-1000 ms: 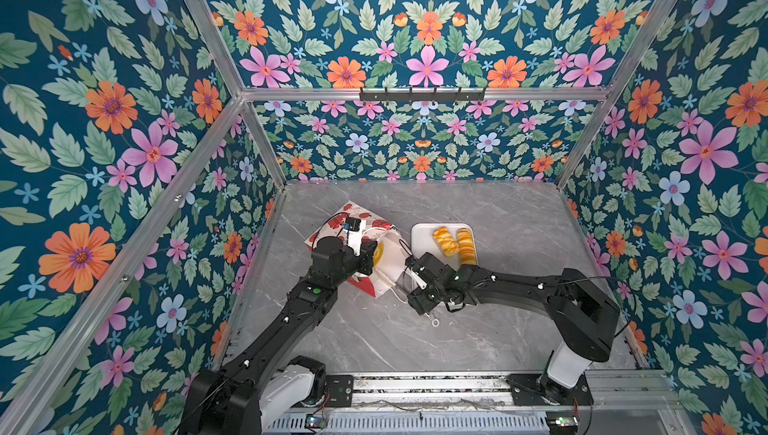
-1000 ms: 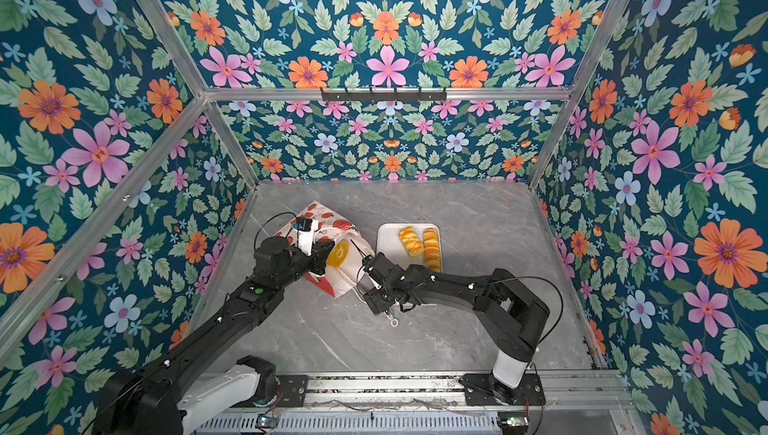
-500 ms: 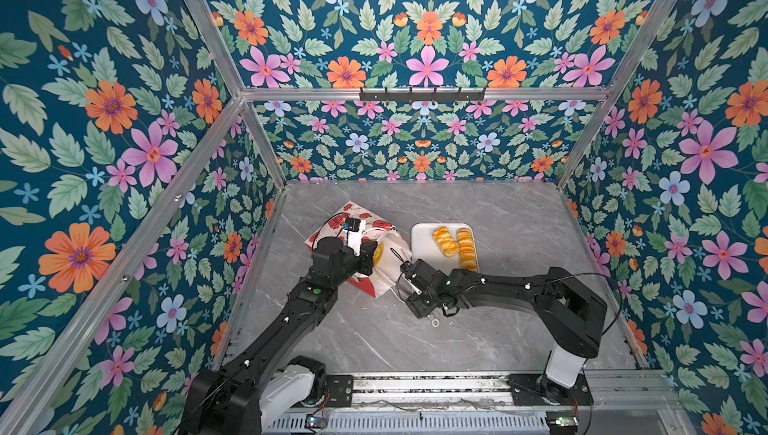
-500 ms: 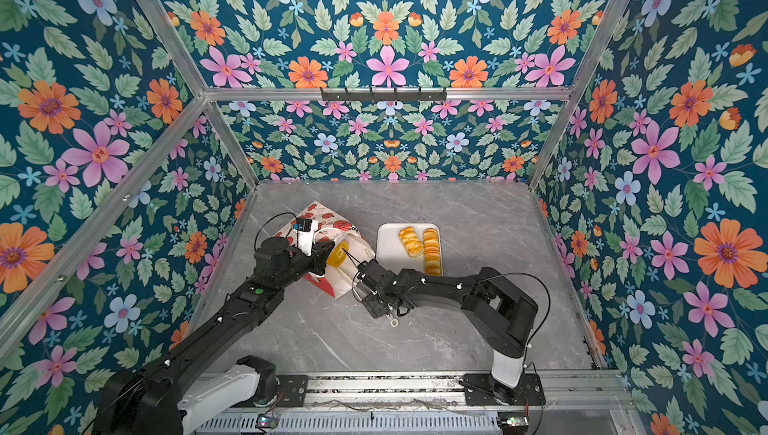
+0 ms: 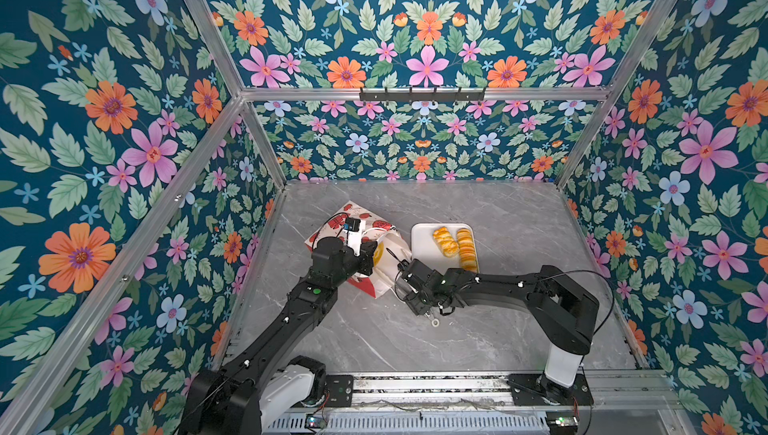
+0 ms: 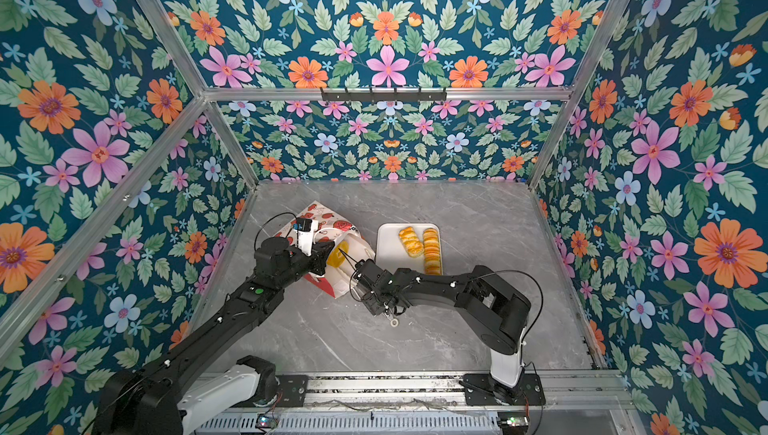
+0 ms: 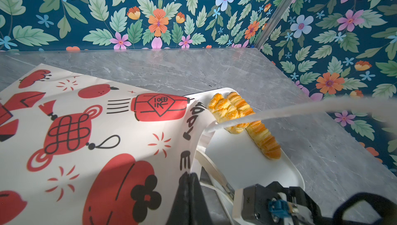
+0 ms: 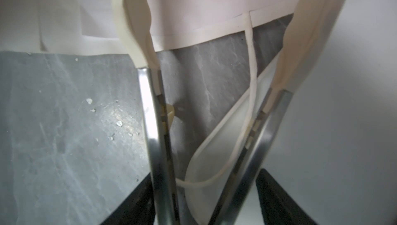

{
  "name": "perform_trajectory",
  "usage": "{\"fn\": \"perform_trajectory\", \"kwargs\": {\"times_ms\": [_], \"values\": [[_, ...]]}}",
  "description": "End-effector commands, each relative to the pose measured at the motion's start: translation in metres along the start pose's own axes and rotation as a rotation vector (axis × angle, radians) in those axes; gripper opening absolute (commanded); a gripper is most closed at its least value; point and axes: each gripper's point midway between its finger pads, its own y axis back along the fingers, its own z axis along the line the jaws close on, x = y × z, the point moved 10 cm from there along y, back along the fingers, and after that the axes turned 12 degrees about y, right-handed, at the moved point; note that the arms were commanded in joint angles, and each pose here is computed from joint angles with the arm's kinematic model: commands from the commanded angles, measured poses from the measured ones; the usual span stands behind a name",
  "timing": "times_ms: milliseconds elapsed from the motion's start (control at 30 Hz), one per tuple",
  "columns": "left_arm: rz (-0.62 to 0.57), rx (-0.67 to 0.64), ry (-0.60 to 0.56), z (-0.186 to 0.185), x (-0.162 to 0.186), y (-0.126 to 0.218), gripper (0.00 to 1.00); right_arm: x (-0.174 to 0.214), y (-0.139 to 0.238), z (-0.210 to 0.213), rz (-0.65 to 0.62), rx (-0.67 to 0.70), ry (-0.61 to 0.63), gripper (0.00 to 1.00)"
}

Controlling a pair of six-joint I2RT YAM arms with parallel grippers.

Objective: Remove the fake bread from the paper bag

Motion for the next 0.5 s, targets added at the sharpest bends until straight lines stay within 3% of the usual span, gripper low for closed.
{"fn": "perform_trajectory", "kwargs": {"times_ms": [0,467], "values": [[-0.033,0.012,-0.012,-0.0023,-0.0051,0.0006,0.00,-0.0021,-0.0011,-0.0004,-0.002,0.020,0.011,0.69],[-0.042,0.009,-0.016,-0.0027,-0.0066,0.0013,0.00,-0.0010,0.0054,0.0008,-0.005,-0.010,-0.004,0.45]]}}
